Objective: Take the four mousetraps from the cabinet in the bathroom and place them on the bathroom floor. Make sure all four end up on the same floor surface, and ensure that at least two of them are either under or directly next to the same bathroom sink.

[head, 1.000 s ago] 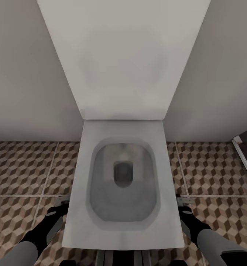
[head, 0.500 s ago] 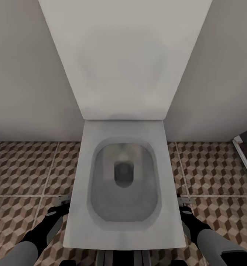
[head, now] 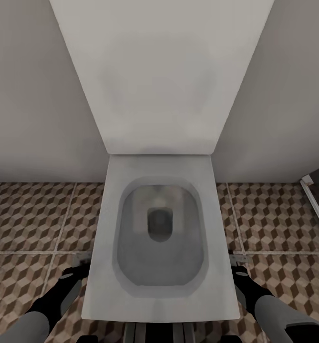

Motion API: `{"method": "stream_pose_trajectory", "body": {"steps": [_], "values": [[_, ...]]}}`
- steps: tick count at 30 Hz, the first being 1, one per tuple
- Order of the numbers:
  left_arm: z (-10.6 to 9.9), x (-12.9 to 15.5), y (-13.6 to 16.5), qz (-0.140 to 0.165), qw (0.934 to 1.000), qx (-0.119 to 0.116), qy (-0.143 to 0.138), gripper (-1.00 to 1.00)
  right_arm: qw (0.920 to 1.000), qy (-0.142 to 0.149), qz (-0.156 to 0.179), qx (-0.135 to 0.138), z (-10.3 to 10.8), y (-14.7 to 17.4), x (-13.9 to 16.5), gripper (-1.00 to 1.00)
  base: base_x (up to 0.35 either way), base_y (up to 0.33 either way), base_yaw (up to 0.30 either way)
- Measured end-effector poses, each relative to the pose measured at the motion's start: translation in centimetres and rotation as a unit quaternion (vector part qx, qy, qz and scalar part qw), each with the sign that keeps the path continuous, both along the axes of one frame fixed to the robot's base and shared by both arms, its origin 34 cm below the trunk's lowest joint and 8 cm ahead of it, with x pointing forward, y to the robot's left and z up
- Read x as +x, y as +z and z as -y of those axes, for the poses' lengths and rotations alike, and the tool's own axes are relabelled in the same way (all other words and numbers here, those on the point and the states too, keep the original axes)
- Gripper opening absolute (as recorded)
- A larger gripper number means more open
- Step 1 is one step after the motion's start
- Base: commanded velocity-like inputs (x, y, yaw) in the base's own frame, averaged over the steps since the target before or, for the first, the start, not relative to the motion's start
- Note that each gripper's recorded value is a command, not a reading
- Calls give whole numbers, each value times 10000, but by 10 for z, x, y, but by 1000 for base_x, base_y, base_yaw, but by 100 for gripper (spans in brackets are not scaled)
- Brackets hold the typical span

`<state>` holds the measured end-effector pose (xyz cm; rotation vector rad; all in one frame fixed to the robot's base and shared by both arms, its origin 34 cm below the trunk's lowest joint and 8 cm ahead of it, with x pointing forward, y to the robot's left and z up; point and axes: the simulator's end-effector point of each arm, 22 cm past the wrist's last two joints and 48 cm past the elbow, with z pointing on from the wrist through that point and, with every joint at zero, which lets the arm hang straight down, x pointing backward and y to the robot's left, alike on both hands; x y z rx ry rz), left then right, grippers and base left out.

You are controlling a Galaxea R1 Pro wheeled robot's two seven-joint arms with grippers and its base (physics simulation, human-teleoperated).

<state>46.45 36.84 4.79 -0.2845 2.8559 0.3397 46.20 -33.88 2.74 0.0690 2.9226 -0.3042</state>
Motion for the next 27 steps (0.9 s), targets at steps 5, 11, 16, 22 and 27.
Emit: {"method": "stream_pose_trajectory", "body": {"steps": [5,11,16,22,27], "values": [[5,-3,-2,-26,10000,-32,8,-100,10000,-3,-2,2,0,0,0,-100,0,0,0],[6,-4,-2,-38,10000,-43,15,-100,10000,25,-32,4,0,0,-2,-100,0,0,0],[9,-4,-3,-41,10000,-58,17,-100,9999,26,-106,-7,1,-2,-9,-100,0,0,0],[12,-4,-3,-39,10000,-76,13,-100,9999,22,-108,-5,0,-2,-10,-100,0,0,0],[15,-4,-3,-36,9999,-96,14,-100,9999,21,-125,0,-1,-2,-11,-100,0,0,0]]}}
